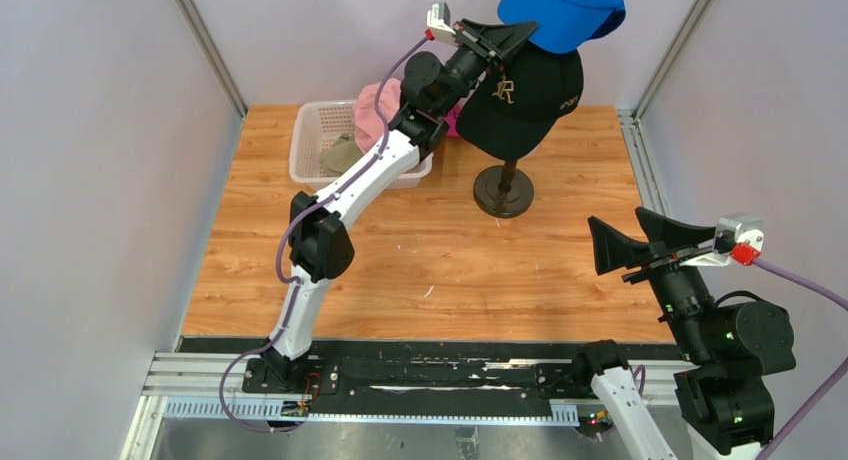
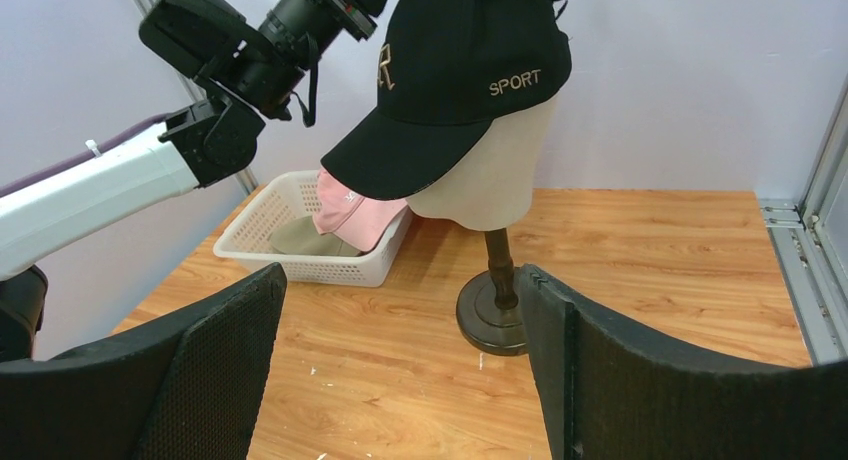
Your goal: Stack the hats
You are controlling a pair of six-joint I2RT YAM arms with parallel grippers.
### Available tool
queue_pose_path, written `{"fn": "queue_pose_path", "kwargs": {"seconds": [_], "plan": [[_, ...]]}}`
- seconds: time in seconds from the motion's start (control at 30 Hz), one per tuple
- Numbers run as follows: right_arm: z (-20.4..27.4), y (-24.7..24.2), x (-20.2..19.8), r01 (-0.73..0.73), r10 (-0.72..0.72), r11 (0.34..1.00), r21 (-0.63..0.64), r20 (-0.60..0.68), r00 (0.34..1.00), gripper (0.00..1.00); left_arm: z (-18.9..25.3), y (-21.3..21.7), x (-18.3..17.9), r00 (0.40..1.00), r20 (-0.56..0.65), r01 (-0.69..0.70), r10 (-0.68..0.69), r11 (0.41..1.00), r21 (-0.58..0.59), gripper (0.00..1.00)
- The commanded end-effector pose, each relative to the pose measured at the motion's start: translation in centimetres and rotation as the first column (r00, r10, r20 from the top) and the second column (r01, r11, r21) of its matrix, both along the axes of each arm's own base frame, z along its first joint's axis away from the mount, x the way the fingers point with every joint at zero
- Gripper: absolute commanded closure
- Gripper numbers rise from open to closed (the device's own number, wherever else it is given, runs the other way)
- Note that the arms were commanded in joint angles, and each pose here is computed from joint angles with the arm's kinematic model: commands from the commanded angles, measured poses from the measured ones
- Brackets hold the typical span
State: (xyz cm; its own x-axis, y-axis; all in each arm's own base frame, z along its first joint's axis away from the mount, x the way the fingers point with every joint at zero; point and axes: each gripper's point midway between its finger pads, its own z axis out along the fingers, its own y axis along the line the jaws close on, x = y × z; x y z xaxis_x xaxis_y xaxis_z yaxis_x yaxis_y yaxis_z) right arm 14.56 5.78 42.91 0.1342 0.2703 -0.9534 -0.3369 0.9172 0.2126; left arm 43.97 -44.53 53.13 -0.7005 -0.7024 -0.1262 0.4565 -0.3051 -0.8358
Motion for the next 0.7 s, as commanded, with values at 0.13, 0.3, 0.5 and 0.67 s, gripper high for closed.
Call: {"fn": "queue_pose_path", "kwargs": {"seconds": [0.13, 0.3, 0.5, 0.67], "plan": [[0.1, -0.3, -0.2, 0.016, -0.016, 1.0, -0.006, 0.011, 1.0, 0.15, 0.6, 1.6, -2.5, 0.999, 0.043, 0.022, -0.02, 0.999, -0.036, 1.0], [0.0, -0.1, -0.1, 0.007, -0.007, 1.0, -0.002, 0.007, 1.0, 0.15, 1.1, 2.6, -3.7, 0.998, 0.055, 0.021, -0.018, 0.999, -0.044, 1.0], [0.1, -0.1, -0.3, 0.004, -0.004, 1.0, 0.002, 0.009, 1.0, 0.15, 1.4, 3.3, -5.0, 0.998, 0.061, 0.031, -0.028, 0.999, -0.044, 1.0], [0.2, -0.1, -0.5, 0.003, -0.003, 1.0, 0.007, 0.014, 1.0, 0.15, 0.5, 3.7, -5.6, 0.998, 0.042, 0.038, -0.036, 0.998, -0.051, 1.0]]}}
